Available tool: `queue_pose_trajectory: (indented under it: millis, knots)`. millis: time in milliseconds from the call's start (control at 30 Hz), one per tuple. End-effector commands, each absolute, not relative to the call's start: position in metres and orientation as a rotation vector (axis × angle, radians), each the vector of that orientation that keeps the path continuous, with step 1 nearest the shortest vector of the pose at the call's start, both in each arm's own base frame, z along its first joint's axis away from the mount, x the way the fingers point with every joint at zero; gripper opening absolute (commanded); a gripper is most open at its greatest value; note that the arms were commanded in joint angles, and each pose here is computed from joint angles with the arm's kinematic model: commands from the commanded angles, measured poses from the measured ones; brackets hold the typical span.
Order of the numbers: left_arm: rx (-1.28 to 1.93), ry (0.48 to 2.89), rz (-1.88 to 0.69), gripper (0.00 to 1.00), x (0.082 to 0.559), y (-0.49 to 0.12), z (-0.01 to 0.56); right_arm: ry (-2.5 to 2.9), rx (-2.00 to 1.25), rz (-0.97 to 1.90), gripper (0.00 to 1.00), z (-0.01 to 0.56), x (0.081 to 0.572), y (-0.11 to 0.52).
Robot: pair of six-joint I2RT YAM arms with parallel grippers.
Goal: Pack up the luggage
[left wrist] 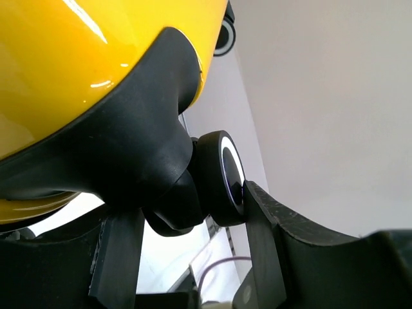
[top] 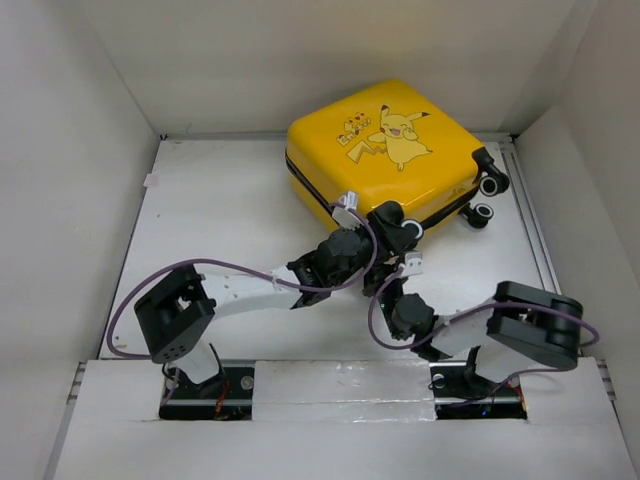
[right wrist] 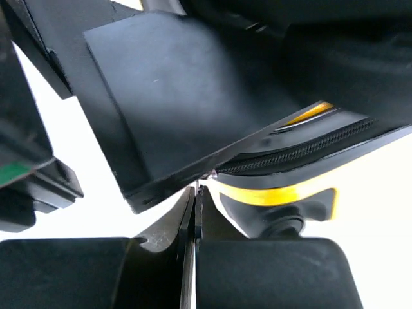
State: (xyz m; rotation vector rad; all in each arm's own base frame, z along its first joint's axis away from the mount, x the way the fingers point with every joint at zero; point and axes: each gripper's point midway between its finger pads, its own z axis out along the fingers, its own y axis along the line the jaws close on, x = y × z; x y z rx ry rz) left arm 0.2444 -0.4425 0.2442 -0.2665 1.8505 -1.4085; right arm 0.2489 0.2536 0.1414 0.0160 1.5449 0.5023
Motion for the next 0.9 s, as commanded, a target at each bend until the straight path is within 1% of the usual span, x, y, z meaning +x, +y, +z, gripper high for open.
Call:
queue_pose_trajectory:
  millis: [0,67,133,167,200,267,300,333,367,400,433,467,533,600,633,700,767,800,833,867]
  knots:
    - [-0.199,1.377,-1.718,0.0,0.22,-0.438,0.397,1.328,-0.257,0.907,0.0,0.196,0.198,0.352]
    - [-0.179,1.41,-1.68,0.26,0.22,-0.436,0.39,1.326,-0.252,0.947,0.0,0.194,0.191,0.36]
    - [-0.153,1.434,-1.639,0.46,0.218,-0.43,0.383,1.352,-0.242,0.966,0.02,0.186,0.189,0.36]
    - [-0.141,1.44,-1.623,0.64,0.216,-0.427,0.381,1.354,-0.234,0.96,0.02,0.186,0.191,0.359]
    - [-0.139,1.459,-1.596,0.72,0.218,-0.425,0.375,1.371,-0.24,0.956,0.04,0.182,0.19,0.359]
    - [-0.128,1.485,-1.546,0.84,0.223,-0.419,0.367,1.416,-0.258,0.941,0.05,0.169,0.19,0.361]
    - [-0.1,1.527,-1.534,0.94,0.223,-0.418,0.36,1.416,-0.265,0.949,0.11,0.169,0.187,0.363]
    - [-0.074,1.546,-1.538,0.98,0.222,-0.419,0.356,1.421,-0.259,0.956,0.22,0.167,0.186,0.36]
    - [-0.041,1.54,-1.564,1.0,0.218,-0.416,0.367,1.426,-0.278,0.96,0.32,0.164,0.183,0.36]
    - [0.005,1.545,-1.511,1.0,0.218,-0.414,0.367,1.444,-0.292,0.965,0.42,0.157,0.18,0.357]
    - [0.03,1.606,-1.432,1.0,0.221,-0.41,0.354,1.439,-0.28,0.978,0.52,0.162,0.179,0.354]
    - [0.037,1.592,-1.403,1.0,0.22,-0.401,0.364,1.453,-0.292,0.983,0.55,0.162,0.177,0.354]
    - [0.027,1.607,-1.271,1.0,0.23,-0.381,0.358,1.501,-0.3,0.961,0.61,0.155,0.176,0.348]
    - [0.0,1.573,-1.19,1.0,0.233,-0.357,0.369,1.577,-0.337,0.919,0.63,0.148,0.174,0.343]
    - [-0.001,1.615,-1.115,1.0,0.236,-0.347,0.358,1.593,-0.354,0.929,0.64,0.15,0.169,0.345]
    - [-0.034,1.598,-1.013,1.0,0.238,-0.318,0.365,1.623,-0.373,0.923,0.69,0.157,0.161,0.336]
    - [-0.148,1.604,-0.878,0.9,0.246,-0.281,0.353,1.642,-0.388,0.942,0.7,0.17,0.151,0.334]
    - [-0.181,1.594,-0.85,0.85,0.246,-0.268,0.349,1.618,-0.351,0.966,0.7,0.196,0.151,0.324]
    - [-0.226,1.604,-0.805,0.79,0.243,-0.247,0.33,1.706,-0.399,0.887,0.7,0.179,0.149,0.313]
    - [-0.239,1.612,-0.798,0.66,0.241,-0.241,0.32,1.706,-0.363,0.871,0.7,0.195,0.152,0.306]
